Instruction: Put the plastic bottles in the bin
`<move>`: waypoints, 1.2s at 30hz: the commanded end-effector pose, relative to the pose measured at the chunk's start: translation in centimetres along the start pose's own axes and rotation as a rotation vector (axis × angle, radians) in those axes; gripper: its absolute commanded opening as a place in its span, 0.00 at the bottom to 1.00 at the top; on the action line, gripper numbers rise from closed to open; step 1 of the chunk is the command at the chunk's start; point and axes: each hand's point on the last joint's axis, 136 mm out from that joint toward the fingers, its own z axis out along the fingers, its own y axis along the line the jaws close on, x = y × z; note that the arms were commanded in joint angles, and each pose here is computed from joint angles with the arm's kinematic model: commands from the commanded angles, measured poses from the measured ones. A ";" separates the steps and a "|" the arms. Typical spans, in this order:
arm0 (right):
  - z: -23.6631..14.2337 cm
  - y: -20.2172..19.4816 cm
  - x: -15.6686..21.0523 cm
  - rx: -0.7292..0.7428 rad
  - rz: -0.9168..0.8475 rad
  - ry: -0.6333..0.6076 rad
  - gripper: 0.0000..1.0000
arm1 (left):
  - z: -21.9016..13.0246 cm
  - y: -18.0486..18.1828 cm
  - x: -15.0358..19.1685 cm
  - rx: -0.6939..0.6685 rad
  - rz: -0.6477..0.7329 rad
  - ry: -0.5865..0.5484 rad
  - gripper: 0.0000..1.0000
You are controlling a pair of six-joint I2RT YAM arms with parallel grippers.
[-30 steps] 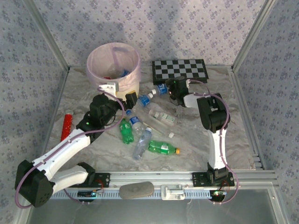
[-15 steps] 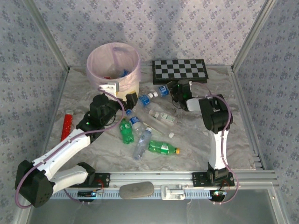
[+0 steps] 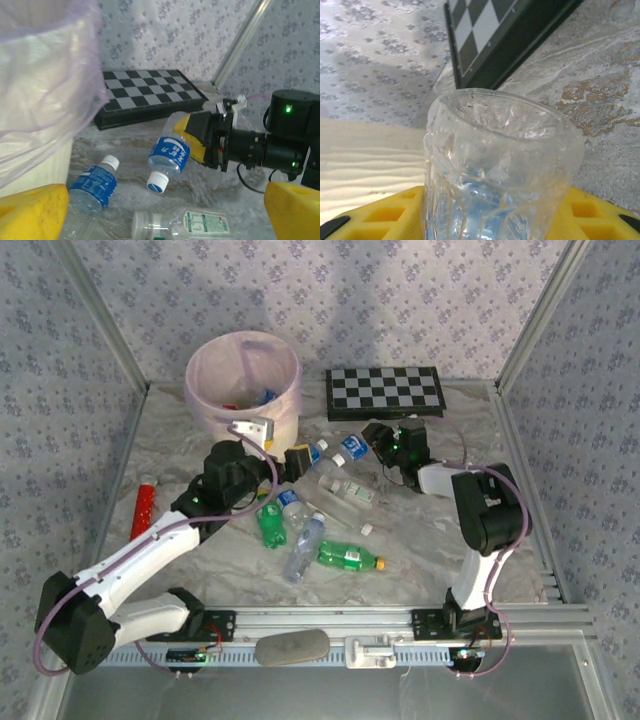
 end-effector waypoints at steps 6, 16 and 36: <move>-5.3 5.7 0.8 -0.102 -0.227 0.110 0.43 | 2.5 -4.1 0.2 0.171 0.045 0.180 1.00; -10.1 11.4 2.3 -0.159 -0.406 0.115 0.43 | 5.9 -6.1 1.6 0.259 0.033 0.314 1.00; -11.5 16.2 3.7 -0.285 -0.459 0.106 0.43 | 8.9 -8.0 4.8 0.312 0.020 0.418 0.94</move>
